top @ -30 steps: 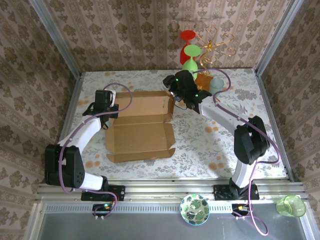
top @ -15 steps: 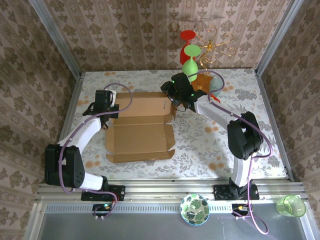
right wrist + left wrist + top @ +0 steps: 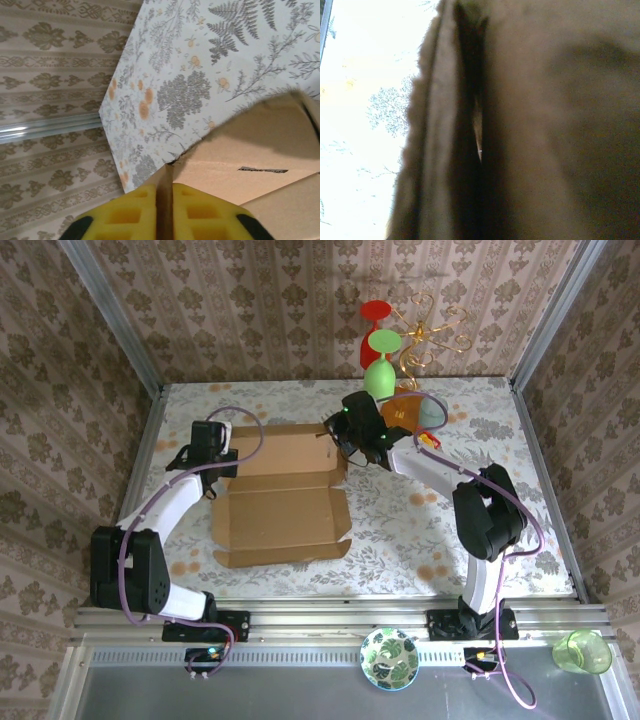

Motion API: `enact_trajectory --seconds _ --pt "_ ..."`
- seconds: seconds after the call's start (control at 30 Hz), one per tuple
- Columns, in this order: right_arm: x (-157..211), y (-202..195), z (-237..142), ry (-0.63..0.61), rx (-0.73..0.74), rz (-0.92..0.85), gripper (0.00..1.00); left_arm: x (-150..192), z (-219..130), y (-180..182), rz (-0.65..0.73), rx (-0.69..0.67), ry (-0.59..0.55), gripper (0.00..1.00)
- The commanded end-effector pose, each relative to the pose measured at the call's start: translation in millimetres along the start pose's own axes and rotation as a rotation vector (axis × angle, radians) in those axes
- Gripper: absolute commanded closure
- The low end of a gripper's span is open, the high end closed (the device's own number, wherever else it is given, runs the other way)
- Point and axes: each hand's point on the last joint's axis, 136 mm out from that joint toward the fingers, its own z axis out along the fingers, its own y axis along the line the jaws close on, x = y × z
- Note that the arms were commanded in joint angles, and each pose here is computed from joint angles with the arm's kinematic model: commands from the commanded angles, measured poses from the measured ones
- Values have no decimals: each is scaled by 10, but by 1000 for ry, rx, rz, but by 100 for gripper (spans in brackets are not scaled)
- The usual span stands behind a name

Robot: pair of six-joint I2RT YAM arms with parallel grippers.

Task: Fold the paper box

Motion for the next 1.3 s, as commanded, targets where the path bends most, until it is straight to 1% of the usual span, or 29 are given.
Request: enact_trajectory --seconds 0.0,0.03,0.1,0.13,0.2,0.23,0.27,0.3,0.37,0.5,0.63,0.7,0.8,0.87,0.97,1.03,1.1,1.2,1.27 --pt "-31 415 -226 -13 -122 45 90 -37 -26 -13 -46 28 1 100" --pt "-47 445 -259 -20 -127 42 81 -46 -39 -3 -54 32 -4 100" --pt "-97 471 -344 -46 -129 28 61 -78 -71 18 -74 43 -15 100" --pt "-135 478 -410 -67 -127 13 54 -109 -96 30 -83 52 -23 100" --pt "-200 457 -540 -111 -127 -34 48 -180 -156 52 -96 63 -40 100" --pt "-227 422 -610 -132 -126 -61 47 -215 -192 62 -104 69 -48 100" --pt "-242 381 -666 -145 -128 -77 47 -252 -226 69 -107 73 -54 100" --pt "-240 332 -710 -152 -133 -94 50 -287 -259 80 -114 77 -60 100" --pt "-190 259 -784 -141 -146 -125 59 -349 -318 82 -120 86 -69 100" --pt "86 49 -852 -81 -138 -186 66 -388 -356 87 -123 88 -61 100" --pt "275 -335 -763 -33 -63 -217 70 -394 -379 86 -121 90 -61 100" --pt "298 -467 -674 -25 -37 -229 68 -409 -392 83 -118 92 -66 100" --pt "288 -560 -544 -26 -6 -275 57 -435 -402 77 -116 97 -69 100" --pt "226 -638 -509 -45 12 -288 53 -439 -394 73 -111 99 -67 100" --pt "90 -628 -571 -85 -40 -302 53 -437 -368 73 -93 97 -66 100" --pt "9 -561 -656 -90 -106 -341 53 -437 -334 66 -77 98 -66 100" --pt "-18 -460 -738 -66 -171 -410 52 -444 -295 54 -64 105 -69 100" --pt "-43 -394 -866 -22 -226 -511 54 -448 -219 55 -60 120 -77 100" --pt "-110 -458 -949 -16 -210 -570 56 -480 -170 41 -56 143 -99 100"
